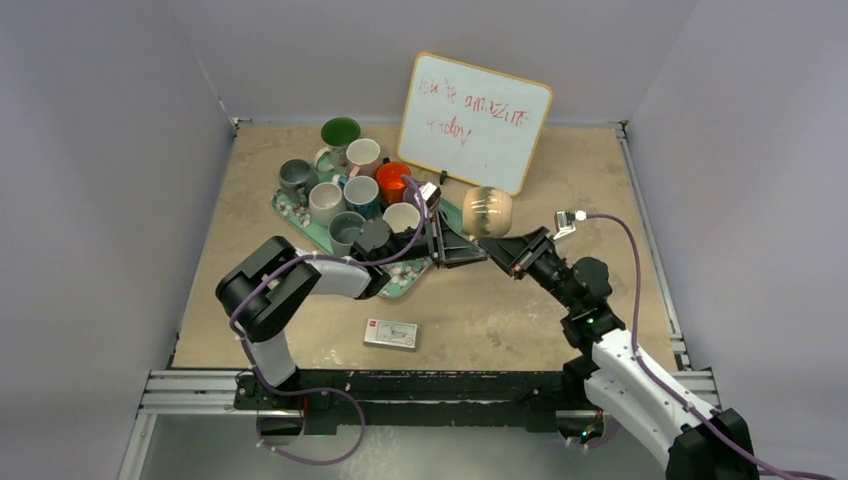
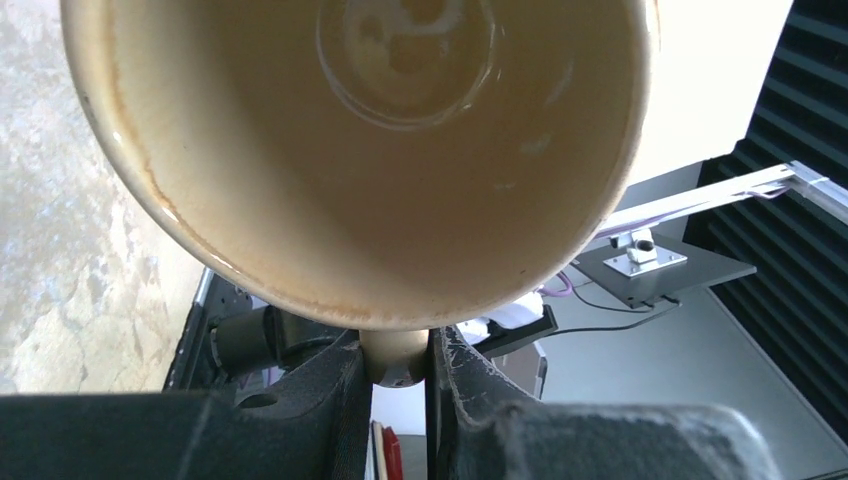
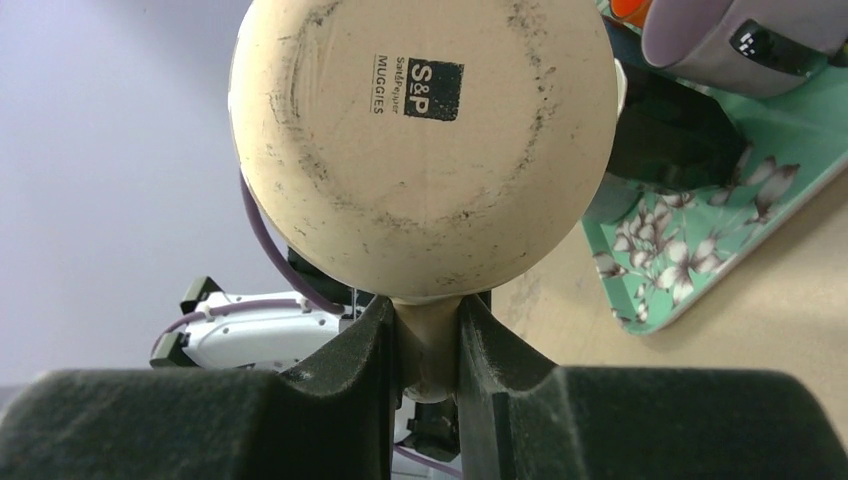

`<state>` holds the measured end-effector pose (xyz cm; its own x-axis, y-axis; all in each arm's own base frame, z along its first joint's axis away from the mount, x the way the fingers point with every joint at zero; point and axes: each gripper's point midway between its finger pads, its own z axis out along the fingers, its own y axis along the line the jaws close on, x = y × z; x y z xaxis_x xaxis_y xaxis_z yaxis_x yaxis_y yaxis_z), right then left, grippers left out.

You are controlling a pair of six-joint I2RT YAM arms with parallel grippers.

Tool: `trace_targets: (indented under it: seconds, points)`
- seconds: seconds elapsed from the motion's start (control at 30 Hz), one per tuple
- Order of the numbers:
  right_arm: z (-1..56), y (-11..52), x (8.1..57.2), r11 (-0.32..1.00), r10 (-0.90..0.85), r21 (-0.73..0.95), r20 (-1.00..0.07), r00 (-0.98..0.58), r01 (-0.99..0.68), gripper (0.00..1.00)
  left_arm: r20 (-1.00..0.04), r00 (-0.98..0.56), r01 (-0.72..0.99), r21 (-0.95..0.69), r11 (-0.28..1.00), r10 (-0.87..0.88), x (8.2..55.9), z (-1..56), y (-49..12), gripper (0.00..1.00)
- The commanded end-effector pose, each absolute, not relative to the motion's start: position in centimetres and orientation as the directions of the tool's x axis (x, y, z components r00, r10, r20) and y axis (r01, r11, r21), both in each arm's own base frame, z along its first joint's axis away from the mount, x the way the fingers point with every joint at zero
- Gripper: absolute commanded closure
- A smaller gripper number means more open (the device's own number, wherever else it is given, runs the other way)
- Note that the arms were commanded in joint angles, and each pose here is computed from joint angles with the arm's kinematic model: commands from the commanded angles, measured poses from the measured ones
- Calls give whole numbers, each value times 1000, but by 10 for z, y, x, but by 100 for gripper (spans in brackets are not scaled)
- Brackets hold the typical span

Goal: Turn the mug right side up
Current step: Turn over the cup at the center of the board, then place the cup on the tray.

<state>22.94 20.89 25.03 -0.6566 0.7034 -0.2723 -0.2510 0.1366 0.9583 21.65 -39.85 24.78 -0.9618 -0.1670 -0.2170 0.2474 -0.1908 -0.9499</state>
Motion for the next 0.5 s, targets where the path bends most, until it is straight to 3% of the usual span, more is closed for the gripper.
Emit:
trace_targets:
  seconds: [0.0, 0.23, 0.47]
  points:
    - [270, 213, 214, 100, 673, 926, -333, -660, -365, 93, -346, -907, 396, -894, -208, -240, 214, 270, -389, 100]
    - [258, 211, 216, 131, 675, 932, -334, -657, -339, 72, -355, -902, 390, -914, -113, -246, 206, 244, -378, 100]
    - [240, 211, 219, 162, 673, 946, -314, -670, -280, 58, -381, -892, 396, -918, -15, -242, 196, 217, -364, 100]
